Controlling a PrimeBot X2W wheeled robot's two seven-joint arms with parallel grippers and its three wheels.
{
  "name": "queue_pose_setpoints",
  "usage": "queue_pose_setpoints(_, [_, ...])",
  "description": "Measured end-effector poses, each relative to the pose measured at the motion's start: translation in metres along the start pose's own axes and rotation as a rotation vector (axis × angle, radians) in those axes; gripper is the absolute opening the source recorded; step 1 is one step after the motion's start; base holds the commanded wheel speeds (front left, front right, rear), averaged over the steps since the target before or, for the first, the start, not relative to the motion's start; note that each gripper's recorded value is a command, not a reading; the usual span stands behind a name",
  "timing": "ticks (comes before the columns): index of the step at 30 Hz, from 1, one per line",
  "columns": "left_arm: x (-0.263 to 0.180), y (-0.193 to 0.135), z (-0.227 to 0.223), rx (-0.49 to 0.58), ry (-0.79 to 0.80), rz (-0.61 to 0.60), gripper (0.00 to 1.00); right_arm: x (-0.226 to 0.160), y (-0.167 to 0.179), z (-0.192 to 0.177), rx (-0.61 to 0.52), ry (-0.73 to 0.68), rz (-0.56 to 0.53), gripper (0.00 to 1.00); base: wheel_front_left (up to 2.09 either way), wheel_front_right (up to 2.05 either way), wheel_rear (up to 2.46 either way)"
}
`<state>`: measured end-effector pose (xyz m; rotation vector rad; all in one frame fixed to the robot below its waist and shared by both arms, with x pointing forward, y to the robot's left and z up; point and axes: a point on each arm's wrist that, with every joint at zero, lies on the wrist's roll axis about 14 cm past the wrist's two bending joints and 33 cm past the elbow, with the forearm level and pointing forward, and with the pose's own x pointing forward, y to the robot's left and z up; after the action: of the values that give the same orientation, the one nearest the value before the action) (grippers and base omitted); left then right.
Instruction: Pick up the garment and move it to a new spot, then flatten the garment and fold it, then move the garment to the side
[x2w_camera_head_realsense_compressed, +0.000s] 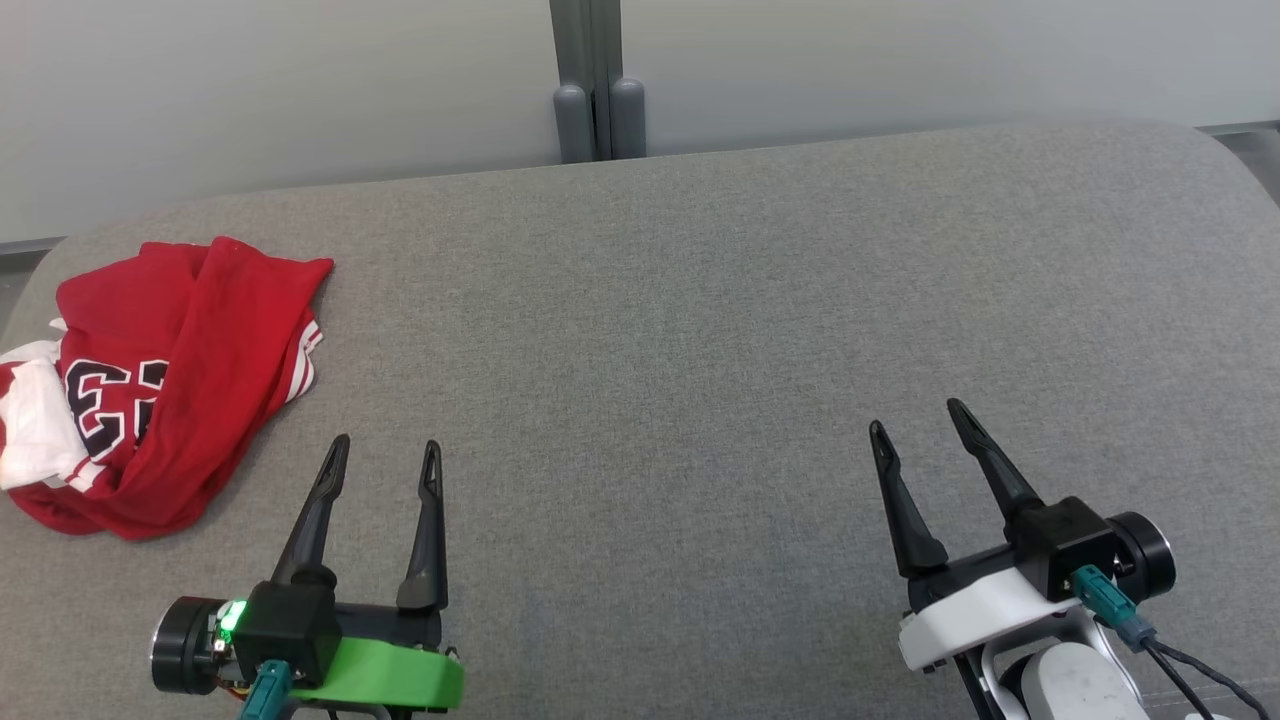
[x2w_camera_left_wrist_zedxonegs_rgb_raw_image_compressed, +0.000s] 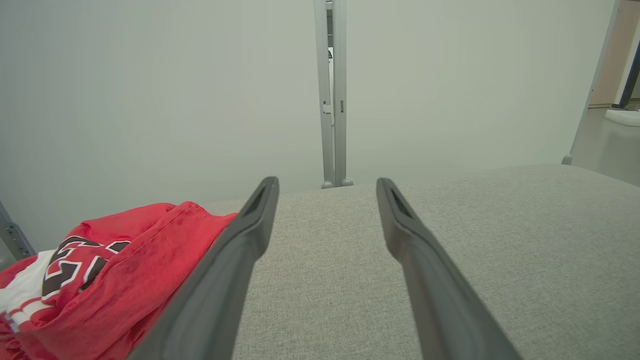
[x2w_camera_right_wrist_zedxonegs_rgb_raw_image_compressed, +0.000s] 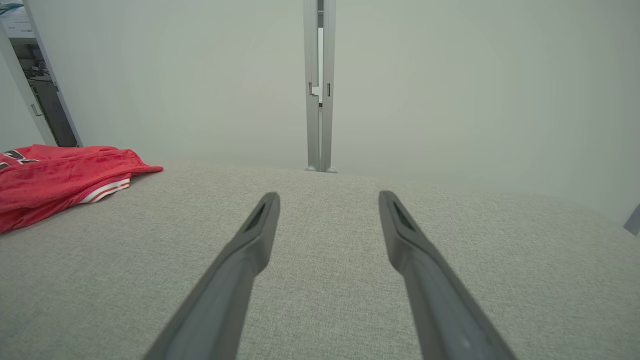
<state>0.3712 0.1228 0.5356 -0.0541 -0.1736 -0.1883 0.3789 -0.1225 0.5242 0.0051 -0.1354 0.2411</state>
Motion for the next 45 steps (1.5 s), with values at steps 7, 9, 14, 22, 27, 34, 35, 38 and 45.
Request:
queue_pose_setpoints(7, [0.0,0.0,-0.001,0.0,0.004,-0.001,1.0,0.0,0.001,0.0,0.0,0.001,0.002,1.0,0.0,0.0,0.0])
queue_pose_setpoints(9, [-0.001,0.0,-0.001,0.0,0.004,-0.001,1.0,0.0,0.001,0.0,0.001,0.001,0.004,1.0,0.0,0.0,0.0])
queue_pose_setpoints(14, [-0.003,0.003,-0.002,0.004,0.01,0.009,1.0,0.001,0.005,-0.001,-0.003,0.003,0.017,1.0,0.0,0.0,0.0])
queue_pose_setpoints(22, [-0.014,0.019,-0.003,0.03,0.018,0.078,1.0,0.005,0.025,-0.008,0.002,0.021,0.078,1.0,0.0,0.0,0.0])
queue_pose_setpoints(27, [-0.026,0.033,-0.001,0.034,0.022,0.137,1.0,0.01,0.044,-0.013,0.009,0.031,0.136,1.0,0.0,0.0,0.0])
queue_pose_setpoints(34, [-0.047,0.059,0.001,0.041,0.028,0.245,1.0,0.025,0.077,-0.017,0.021,0.035,0.242,1.0,0.0,0.0,0.0])
queue_pose_setpoints(35, [-0.051,0.063,0.001,0.043,0.029,0.264,1.0,0.027,0.082,-0.018,0.025,0.037,0.257,1.0,0.0,0.0,0.0])
queue_pose_setpoints(38, [-0.062,0.076,0.003,0.046,0.03,0.321,1.0,0.032,0.098,-0.02,0.034,0.039,0.305,1.0,0.0,0.0,0.0])
queue_pose_setpoints(45, [-0.088,0.1,0.008,0.067,0.033,0.427,1.0,0.041,0.133,-0.024,0.055,0.044,0.408,1.0,0.0,0.0,0.0])
